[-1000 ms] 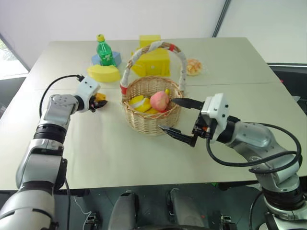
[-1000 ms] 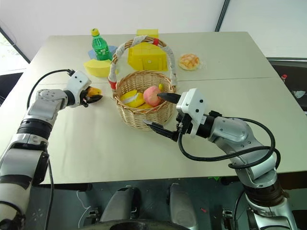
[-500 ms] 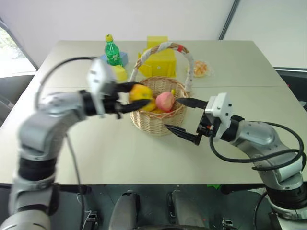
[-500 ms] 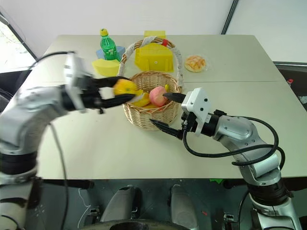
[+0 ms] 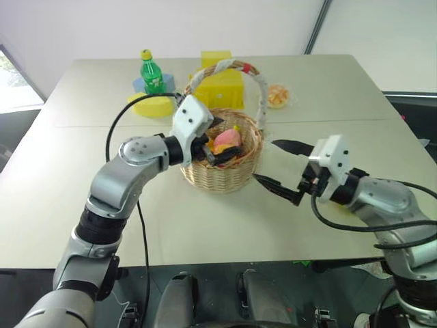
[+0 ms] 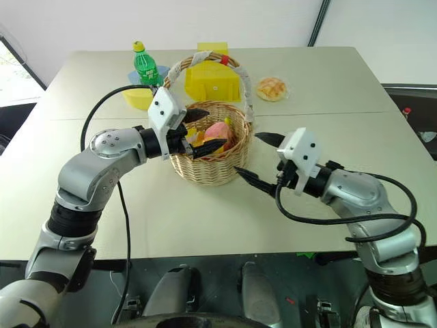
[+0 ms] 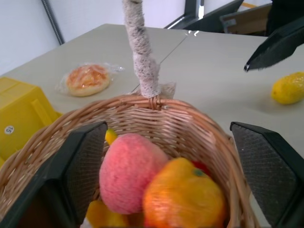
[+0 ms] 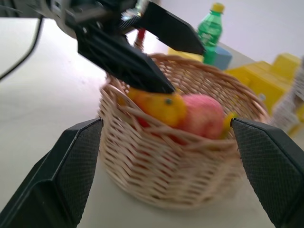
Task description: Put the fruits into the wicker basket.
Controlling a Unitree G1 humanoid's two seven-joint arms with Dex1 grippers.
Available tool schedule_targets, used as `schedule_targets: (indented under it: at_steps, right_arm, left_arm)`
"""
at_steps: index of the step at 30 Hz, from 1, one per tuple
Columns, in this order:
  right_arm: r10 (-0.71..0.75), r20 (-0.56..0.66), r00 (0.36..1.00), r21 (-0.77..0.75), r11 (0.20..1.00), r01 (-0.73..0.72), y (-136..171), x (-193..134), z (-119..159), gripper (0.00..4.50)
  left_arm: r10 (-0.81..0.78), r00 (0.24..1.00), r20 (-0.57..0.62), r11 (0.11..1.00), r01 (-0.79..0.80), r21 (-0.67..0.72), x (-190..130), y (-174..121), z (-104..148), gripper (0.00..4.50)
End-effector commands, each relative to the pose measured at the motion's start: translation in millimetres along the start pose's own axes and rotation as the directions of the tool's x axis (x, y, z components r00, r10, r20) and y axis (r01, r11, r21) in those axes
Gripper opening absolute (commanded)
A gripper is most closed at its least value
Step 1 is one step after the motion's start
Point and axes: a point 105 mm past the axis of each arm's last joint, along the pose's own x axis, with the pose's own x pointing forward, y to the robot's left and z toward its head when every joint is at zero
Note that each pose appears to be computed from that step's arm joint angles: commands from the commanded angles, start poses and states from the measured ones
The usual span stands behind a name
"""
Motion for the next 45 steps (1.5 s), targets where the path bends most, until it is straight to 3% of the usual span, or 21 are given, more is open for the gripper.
schedule_targets:
  at_steps: [1,4,9,20,24,27,31,35,37,39,45]
  right_arm:
    - [-0.102,-0.102,0.99,-0.041,0.994,0.098,-23.8,-34.4,-10.4,4.5]
    - [-0.139,-0.327,0.935,-0.059,0.99,0.127,-34.1,-73.2,-43.8,4.5]
    - [-0.204,-0.527,0.825,-0.117,0.979,0.168,-47.6,-115.1,-73.9,4.5]
    - [-0.239,-0.643,0.728,-0.172,0.971,0.166,-62.4,-120.0,-111.8,4.5]
    - [-0.228,-0.654,0.722,-0.167,0.973,0.157,-62.8,-116.9,-119.2,4.5]
    - [-0.223,-0.648,0.728,-0.165,0.975,0.152,-63.1,-114.6,-118.9,3.66]
    - [-0.245,-0.642,0.726,-0.201,0.968,0.149,-67.5,-112.8,-115.1,1.8]
    - [-0.216,-0.574,0.79,-0.255,0.964,0.078,-62.7,-97.3,-92.1,1.8]
    - [-0.144,-0.41,0.901,-0.274,0.961,0.029,-51.4,-66.5,-43.3,1.8]
    - [-0.06,-0.265,0.962,-0.274,0.962,-0.015,-36.8,-43.1,-4.2,1.8]
    - [0.14,0.043,0.989,-0.285,0.951,-0.122,4.9,30.2,58.3,1.8]
  left_arm:
    - [-0.166,0.976,0.137,0.986,0.164,0.028,-10.2,-28.7,24.3,4.47]
    - [-0.291,0.95,0.11,0.957,0.291,0.016,-14.4,-52.7,14.0,4.47]
    - [-0.393,0.918,0.047,0.919,0.391,0.044,-15.2,-70.0,-1.3,4.47]
    - [-0.401,0.915,0.03,0.916,0.401,0.029,-13.2,-65.4,-9.2,4.47]
    - [-0.38,0.925,0.026,0.925,0.379,0.028,-15.2,-61.6,-13.0,4.47]
    - [-0.37,0.928,0.031,0.929,0.369,0.033,-16.5,-60.9,-13.4,4.5]
    - [-0.351,0.936,0.033,0.936,0.35,0.032,-17.7,-57.9,-13.6,4.5]
    - [-0.31,0.949,0.056,0.951,0.308,0.031,-25.6,-48.3,-10.1,4.5]
    - [-0.215,0.975,0.049,0.977,0.215,-0.001,-45.7,-22.1,-10.9,4.5]
    - [-0.145,0.989,0.032,0.989,0.146,-0.018,-64.3,-4.0,-13.1,4.5]
    - [-0.05,0.999,-0.013,0.998,0.05,-0.029,-97.9,14.4,-18.8,4.5]
